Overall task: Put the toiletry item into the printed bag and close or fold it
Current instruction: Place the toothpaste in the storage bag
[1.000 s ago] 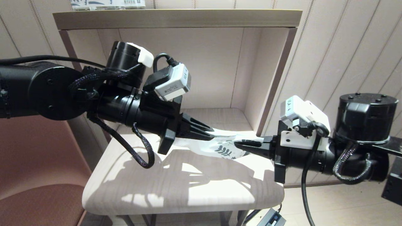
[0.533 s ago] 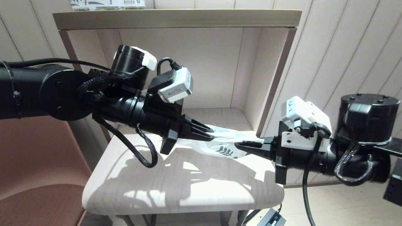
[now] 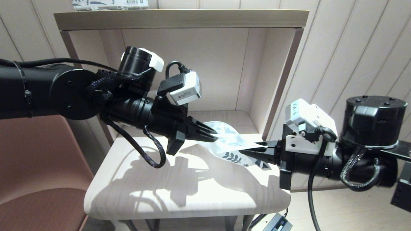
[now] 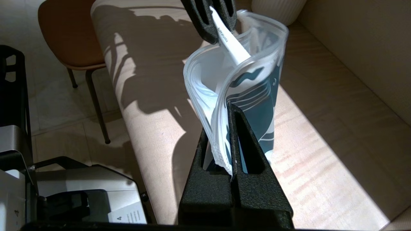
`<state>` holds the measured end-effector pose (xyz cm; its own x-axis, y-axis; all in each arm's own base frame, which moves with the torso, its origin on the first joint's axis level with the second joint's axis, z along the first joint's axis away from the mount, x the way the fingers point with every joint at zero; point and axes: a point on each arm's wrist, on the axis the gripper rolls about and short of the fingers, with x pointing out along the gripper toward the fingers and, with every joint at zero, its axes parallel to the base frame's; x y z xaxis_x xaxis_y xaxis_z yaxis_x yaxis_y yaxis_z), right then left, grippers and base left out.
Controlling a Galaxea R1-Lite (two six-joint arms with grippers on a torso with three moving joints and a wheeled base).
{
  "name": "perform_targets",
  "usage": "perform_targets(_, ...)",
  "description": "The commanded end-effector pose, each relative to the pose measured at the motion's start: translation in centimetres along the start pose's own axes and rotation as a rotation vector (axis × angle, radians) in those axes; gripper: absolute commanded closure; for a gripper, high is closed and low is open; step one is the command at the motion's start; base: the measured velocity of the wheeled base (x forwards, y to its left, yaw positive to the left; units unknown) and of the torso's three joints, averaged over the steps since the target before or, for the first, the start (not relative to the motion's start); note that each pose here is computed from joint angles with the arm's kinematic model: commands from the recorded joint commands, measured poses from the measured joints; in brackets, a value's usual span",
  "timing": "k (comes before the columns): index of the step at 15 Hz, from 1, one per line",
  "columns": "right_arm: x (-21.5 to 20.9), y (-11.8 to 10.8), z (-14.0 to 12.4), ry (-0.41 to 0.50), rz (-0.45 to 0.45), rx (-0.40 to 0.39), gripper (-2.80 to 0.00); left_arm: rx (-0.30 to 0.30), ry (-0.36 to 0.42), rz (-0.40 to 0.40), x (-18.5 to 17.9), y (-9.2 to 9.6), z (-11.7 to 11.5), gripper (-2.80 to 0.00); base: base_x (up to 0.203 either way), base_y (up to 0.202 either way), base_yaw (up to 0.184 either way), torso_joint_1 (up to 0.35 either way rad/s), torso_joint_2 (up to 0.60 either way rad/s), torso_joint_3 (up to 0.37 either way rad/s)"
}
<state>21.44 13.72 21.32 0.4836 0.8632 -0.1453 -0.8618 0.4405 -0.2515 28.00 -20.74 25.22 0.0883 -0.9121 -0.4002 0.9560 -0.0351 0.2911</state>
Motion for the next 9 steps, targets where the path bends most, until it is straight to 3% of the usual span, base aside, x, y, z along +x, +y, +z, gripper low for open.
perform_targets(1,0.13,0.1,-0.09,0.0,0.008,-0.001,0.0,0.015,-0.011,0.003,-0.15,0.2,0.42,0.0,0.0,0.0,0.0,0.0,0.0,0.0)
perform_targets(9,0.53,0.96,0.02,-0.002,0.046,-0.002,0.0,0.012,0.004,-0.024,0.05,0.03,0.87,0.0,0.0,0.0,0.0,0.0,0.0,0.0)
